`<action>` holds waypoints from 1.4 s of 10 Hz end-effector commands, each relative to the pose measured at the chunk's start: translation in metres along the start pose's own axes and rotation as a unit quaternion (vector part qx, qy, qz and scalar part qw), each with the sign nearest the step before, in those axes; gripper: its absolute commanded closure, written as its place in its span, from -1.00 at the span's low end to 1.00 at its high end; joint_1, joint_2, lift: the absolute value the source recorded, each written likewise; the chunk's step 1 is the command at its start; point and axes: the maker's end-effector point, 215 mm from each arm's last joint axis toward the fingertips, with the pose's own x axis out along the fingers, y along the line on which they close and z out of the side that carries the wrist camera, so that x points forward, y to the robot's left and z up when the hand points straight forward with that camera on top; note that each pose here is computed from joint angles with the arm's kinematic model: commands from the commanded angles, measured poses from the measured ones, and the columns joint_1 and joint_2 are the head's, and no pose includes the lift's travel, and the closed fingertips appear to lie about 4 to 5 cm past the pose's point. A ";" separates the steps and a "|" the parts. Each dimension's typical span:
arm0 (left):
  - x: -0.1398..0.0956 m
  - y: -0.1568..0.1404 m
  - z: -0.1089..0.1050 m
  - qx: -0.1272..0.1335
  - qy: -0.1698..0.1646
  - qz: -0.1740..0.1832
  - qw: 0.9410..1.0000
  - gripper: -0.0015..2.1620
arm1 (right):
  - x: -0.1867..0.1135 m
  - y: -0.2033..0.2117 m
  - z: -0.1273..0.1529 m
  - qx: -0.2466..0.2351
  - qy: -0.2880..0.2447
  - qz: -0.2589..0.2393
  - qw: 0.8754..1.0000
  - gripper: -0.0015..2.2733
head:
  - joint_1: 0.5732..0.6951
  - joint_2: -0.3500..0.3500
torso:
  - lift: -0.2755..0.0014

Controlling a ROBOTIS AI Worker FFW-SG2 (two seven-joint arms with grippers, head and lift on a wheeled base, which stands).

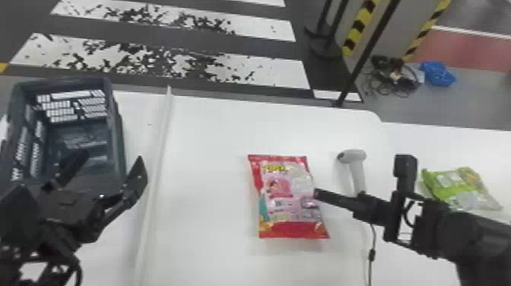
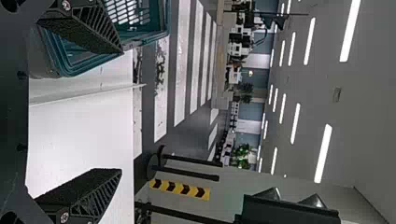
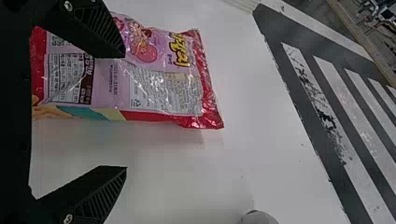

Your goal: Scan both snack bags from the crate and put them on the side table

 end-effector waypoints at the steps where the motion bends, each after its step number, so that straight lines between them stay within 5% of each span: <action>1: 0.000 0.000 -0.001 0.000 0.001 0.000 1.000 -0.92 | 0.007 -0.001 -0.007 0.025 0.016 0.019 0.999 -0.93 | 1.00 -0.45 | 0.36; 5: 0.001 0.001 -0.005 0.000 0.004 0.000 1.000 -0.92 | 0.013 0.001 -0.045 0.061 0.094 0.049 0.992 -0.83 | 1.00 -0.38 | 0.36; 6: 0.001 0.001 -0.005 0.000 0.004 0.000 1.000 -0.92 | 0.015 0.004 -0.046 0.059 0.100 0.057 0.992 -0.44 | 1.00 -0.36 | 0.36; 8: 0.001 0.001 -0.006 0.000 0.005 0.000 1.000 -0.92 | 0.014 0.012 -0.046 0.070 0.107 0.077 0.989 0.96 | 1.00 -0.34 | 0.36; 14: 0.000 0.003 -0.004 0.003 0.003 0.000 1.000 -0.92 | -0.031 0.027 -0.005 0.141 0.058 0.156 0.976 0.99 | 1.00 -0.35 | 0.36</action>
